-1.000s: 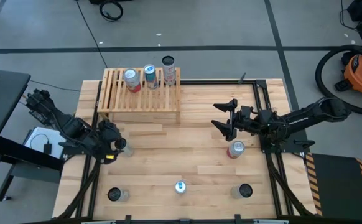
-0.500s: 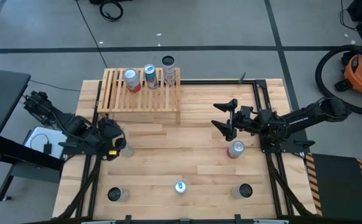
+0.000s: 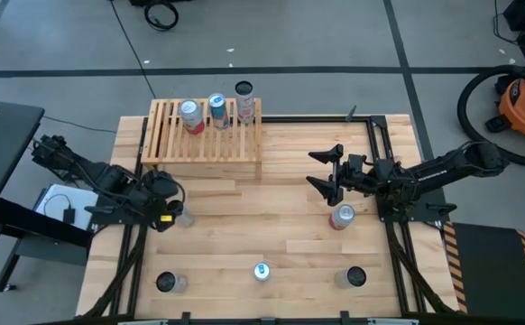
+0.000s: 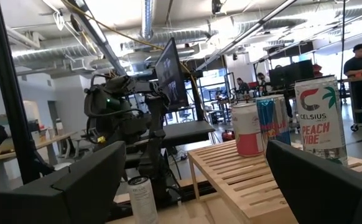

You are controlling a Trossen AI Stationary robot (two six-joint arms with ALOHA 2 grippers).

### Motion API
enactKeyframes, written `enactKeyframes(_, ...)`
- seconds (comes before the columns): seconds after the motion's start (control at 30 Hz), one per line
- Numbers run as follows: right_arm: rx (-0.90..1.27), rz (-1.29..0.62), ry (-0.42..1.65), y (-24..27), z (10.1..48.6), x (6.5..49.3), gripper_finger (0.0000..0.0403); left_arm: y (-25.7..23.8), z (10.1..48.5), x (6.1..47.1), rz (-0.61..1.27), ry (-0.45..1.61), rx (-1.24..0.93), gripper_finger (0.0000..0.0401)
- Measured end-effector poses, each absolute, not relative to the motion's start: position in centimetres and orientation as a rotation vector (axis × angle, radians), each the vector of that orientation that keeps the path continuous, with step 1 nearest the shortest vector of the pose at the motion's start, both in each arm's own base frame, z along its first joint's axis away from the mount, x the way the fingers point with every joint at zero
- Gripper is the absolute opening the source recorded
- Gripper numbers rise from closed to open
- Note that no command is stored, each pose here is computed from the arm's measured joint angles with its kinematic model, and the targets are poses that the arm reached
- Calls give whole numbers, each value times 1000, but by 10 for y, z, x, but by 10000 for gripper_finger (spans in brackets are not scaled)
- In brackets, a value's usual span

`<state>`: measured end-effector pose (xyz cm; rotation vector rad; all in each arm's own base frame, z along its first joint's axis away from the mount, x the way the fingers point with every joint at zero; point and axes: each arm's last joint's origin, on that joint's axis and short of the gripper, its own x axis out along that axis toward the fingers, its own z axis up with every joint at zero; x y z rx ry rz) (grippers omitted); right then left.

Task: Place canned beverage on shelf
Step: Put the top white yellow soda can on the shelf

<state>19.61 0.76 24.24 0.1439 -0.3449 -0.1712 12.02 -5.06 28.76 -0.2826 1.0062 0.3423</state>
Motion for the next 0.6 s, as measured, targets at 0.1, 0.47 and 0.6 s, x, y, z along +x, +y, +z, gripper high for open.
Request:
enactKeyframes(0.1,144,-171,-344,8,242,196,399,-51,288,120,342,1006,-283,389)
enactKeyframes(0.47,139,-173,-313,8,239,197,399,-56,285,127,301,1035,-299,389)
enactKeyframes(0.6,138,-174,-308,8,239,197,399,-58,281,131,314,1065,-279,389)
